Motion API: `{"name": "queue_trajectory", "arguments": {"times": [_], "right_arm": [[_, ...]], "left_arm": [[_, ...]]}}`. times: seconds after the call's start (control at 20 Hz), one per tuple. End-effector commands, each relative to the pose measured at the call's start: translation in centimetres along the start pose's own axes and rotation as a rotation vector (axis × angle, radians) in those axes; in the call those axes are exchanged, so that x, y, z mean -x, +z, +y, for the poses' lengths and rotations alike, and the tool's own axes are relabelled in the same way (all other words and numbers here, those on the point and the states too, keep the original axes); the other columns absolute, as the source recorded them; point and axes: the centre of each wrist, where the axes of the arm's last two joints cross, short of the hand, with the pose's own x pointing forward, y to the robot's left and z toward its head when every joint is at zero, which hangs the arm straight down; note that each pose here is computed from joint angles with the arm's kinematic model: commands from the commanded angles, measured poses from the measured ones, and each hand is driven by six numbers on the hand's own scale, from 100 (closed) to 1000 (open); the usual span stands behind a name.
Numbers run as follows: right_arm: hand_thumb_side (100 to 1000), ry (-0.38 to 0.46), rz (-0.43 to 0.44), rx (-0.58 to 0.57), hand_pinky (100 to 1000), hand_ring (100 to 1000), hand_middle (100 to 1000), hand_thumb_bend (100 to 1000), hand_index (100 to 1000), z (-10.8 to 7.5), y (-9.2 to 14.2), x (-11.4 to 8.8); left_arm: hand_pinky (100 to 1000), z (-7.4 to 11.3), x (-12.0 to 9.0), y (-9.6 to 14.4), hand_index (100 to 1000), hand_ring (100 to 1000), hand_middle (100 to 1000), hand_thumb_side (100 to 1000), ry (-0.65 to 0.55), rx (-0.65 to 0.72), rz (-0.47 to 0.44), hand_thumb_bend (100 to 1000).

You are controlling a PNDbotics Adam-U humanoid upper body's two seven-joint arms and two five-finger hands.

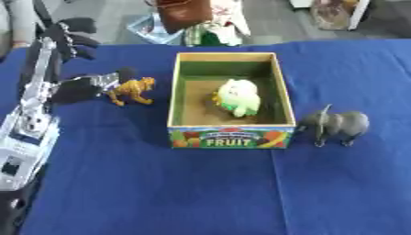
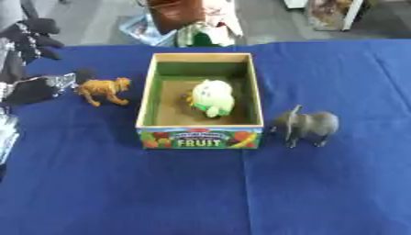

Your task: Pick up objects on the table and place them in the box.

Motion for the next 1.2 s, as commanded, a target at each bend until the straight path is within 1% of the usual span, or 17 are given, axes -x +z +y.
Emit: {"name": "queue_trajectory", "arguments": {"times": [0.05, 1.2], "right_arm": [[149, 0.022, -0.028, 0.003, 517, 666, 710, 385, 821, -0.85, -0.64, -0.81], [146, 0.019, -0.024, 0.003, 518, 667, 710, 365, 822, -0.79, -0.52, -0.71]], "left_arm": [[596, 0.51, -0.72, -0.23, 779, 644, 674, 259, -0.010, -0.027, -0.026, 858], [591, 0.43, -0.29, 0.04, 776, 632, 663, 254, -0.004, -0.044, -0.001, 854]]}}
